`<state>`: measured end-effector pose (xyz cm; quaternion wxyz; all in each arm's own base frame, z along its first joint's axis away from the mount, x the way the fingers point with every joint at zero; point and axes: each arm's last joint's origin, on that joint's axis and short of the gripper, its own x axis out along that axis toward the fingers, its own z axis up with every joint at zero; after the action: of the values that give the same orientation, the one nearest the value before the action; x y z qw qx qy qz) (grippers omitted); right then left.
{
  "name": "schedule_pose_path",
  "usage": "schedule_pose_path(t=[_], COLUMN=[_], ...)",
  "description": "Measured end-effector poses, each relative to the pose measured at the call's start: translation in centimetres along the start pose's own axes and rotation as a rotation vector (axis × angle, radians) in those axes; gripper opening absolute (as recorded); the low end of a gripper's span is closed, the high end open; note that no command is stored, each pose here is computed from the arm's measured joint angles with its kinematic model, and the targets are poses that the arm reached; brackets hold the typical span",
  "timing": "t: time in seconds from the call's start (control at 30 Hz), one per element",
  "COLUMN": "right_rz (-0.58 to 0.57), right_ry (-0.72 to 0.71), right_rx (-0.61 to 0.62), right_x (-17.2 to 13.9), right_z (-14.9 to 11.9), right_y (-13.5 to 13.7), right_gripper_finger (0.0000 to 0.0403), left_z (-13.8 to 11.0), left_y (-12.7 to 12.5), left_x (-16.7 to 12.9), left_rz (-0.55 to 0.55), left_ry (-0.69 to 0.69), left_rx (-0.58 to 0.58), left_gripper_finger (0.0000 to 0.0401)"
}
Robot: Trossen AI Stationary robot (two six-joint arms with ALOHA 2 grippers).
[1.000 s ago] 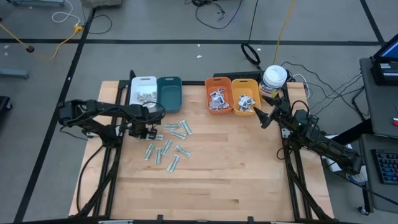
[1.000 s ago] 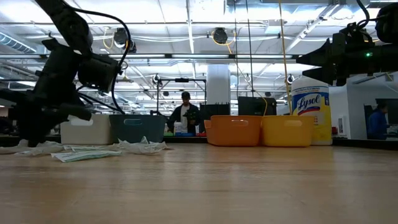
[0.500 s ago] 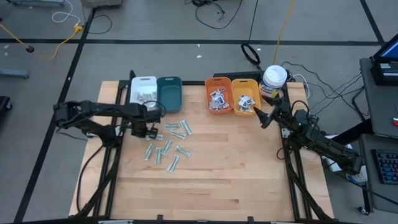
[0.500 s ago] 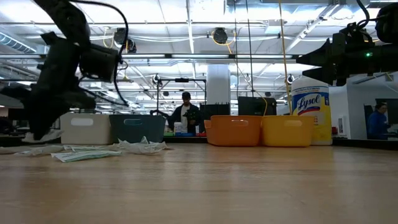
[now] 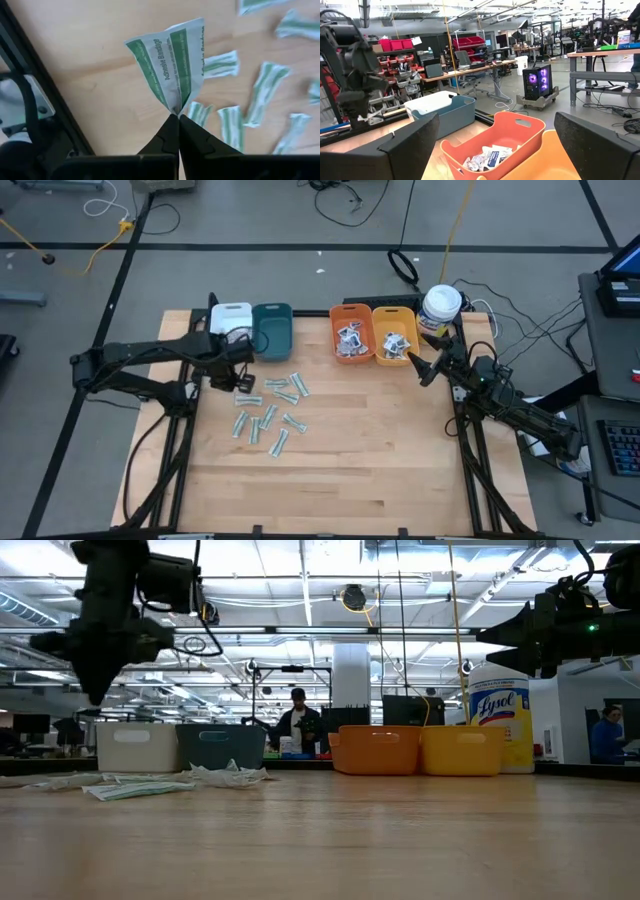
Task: Pick & Place First Aid Supplies
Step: Put the bandage pack into the blue bin
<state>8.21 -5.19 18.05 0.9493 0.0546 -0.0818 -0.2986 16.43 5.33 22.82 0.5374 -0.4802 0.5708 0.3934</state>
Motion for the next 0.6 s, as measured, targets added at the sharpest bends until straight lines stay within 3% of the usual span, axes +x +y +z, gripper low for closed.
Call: schedule_pose_path(t=[0.2, 0.6], right_rz=[0.000, 0.000], right_ry=[0.000, 0.000], right_rx=[0.000, 0.000], right_x=[0.0, 0.0], right_z=[0.0, 0.0], right_y=[0.0, 0.0], right_gripper_finger=[0.0392, 0.0392], left_z=[2.8, 13.2], left_y=[-1.0, -2.2], left_x=[-2.1, -5.9], left_rz=[-0.029, -0.054], left_ry=[-0.033, -0.095], left_rx=[0.002, -0.012], left_gripper_finger=[0.0002, 0.0002])
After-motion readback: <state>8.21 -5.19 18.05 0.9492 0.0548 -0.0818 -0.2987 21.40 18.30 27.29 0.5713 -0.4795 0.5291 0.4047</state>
